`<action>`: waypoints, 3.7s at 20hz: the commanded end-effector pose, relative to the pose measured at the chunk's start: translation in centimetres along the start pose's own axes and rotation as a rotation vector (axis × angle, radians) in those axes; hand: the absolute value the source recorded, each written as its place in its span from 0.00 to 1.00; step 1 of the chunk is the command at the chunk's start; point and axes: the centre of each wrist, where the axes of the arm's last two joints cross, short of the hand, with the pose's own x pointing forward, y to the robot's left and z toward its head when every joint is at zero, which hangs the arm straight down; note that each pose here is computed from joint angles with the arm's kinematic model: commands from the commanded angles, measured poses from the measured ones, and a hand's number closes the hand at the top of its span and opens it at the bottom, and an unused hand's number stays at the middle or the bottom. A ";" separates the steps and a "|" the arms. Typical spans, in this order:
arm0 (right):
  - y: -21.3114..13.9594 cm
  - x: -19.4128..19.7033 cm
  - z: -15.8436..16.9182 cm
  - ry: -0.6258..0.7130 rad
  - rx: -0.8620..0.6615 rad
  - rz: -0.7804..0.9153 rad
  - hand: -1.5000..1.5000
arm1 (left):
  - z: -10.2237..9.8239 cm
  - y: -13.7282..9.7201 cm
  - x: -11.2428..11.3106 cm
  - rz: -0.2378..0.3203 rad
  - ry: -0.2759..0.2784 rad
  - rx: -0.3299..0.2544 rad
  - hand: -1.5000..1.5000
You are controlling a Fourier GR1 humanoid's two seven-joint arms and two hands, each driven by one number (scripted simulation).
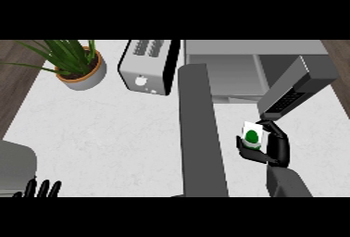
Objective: Pick up the milk, place it into the microwave and close the microwave
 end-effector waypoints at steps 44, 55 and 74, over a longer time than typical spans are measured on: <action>9.7 4.8 -10.8 0.136 0.020 0.026 1.00 | 0.1 3.4 0.1 -0.015 0.000 0.013 0.00; 7.0 3.1 -11.6 0.128 0.016 0.271 1.00 | 0.7 3.4 -1.1 0.011 0.014 -0.016 0.00; 4.9 6.9 -18.3 -0.062 -0.131 0.378 1.00 | 0.1 3.5 -0.8 0.019 0.015 -0.059 0.00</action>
